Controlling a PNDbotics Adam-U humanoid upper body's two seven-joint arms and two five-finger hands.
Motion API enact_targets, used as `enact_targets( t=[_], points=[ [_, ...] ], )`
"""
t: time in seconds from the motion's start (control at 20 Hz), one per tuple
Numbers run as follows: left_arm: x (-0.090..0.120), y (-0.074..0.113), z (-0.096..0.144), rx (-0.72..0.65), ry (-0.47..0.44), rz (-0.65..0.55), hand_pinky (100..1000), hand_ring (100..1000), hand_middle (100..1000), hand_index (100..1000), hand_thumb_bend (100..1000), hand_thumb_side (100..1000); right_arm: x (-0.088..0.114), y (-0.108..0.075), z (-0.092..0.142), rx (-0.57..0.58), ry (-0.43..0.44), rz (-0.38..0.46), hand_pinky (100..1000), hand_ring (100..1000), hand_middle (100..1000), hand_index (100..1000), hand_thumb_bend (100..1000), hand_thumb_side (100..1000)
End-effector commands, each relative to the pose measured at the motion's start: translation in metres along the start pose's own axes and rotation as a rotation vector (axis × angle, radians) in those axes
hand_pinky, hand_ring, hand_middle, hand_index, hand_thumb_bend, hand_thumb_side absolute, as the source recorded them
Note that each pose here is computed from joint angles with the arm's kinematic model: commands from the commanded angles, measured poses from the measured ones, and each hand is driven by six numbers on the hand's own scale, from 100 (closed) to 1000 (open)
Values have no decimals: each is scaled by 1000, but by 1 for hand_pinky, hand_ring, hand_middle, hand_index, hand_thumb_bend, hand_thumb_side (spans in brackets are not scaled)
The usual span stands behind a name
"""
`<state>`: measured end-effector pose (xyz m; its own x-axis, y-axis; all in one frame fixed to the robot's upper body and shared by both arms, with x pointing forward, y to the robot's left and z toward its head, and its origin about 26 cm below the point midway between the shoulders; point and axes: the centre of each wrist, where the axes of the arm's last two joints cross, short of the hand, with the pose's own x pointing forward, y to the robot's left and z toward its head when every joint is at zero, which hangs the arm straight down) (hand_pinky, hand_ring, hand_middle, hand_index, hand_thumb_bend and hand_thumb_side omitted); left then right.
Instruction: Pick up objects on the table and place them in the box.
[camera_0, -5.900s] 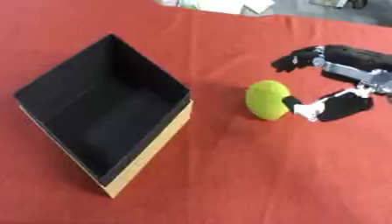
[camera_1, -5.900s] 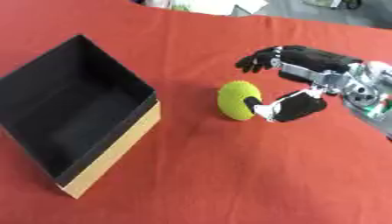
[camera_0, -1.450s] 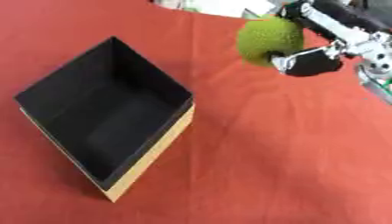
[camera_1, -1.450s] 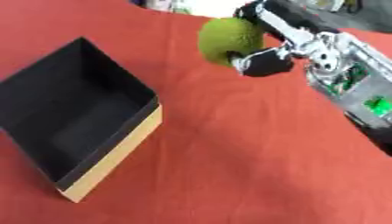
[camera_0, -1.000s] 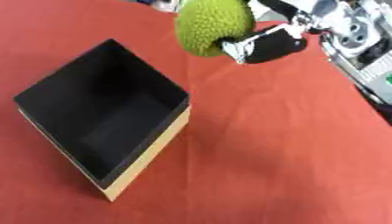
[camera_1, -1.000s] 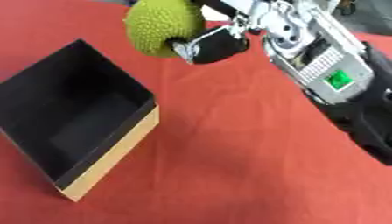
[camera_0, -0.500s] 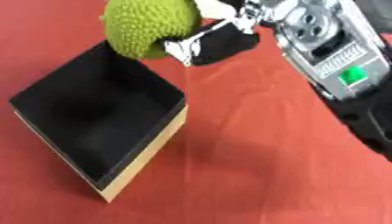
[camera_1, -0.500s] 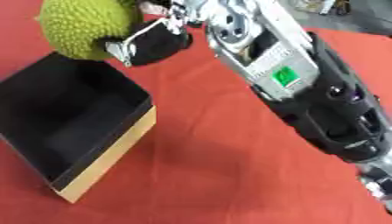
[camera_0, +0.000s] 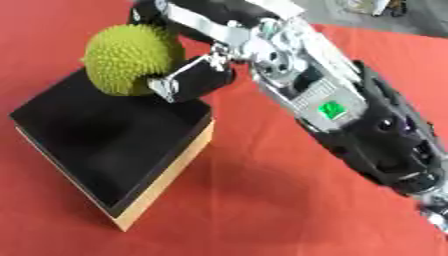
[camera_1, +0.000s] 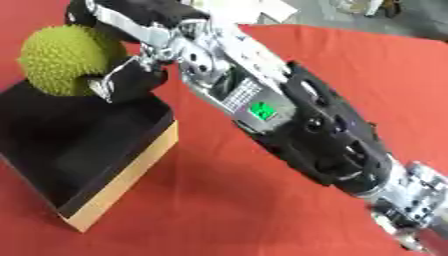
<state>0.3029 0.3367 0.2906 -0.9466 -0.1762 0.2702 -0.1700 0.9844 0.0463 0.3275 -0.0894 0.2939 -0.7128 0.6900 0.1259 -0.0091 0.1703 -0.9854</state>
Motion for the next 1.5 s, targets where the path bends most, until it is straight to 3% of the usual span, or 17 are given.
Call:
enact_targets(
  t=[0.05,0.4,0.55,0.75,0.85,1.2,1.5],
  points=[
    [7,0,-8,-11,-33,-4,672,554,538,677,100,100,0,5,-13,19,-10,50,661,554,459,628,100,100],
    [8,-2,-11,-8,-42,9,672,554,538,677,100,100,-6,33,-34,86,-15,81,666,564,468,633,100,100],
    [8,-2,-11,-9,-43,10,673,554,538,677,100,100,-7,38,-37,110,-24,102,717,652,542,700,100,100],
    [8,-2,-11,-11,-43,10,673,554,538,677,100,100,-5,38,-37,158,-65,143,809,830,753,834,195,100],
    [8,-3,-11,-11,-43,10,673,554,538,677,100,100,-5,37,-36,191,-86,166,844,875,800,870,186,100],
    [8,-2,-11,-11,-42,8,673,554,538,677,100,100,2,24,-31,193,-119,206,864,904,833,899,161,184],
    [8,-2,-11,-10,-43,6,672,554,538,678,100,100,9,7,-19,126,-134,173,860,892,818,895,127,134]
  ],
)
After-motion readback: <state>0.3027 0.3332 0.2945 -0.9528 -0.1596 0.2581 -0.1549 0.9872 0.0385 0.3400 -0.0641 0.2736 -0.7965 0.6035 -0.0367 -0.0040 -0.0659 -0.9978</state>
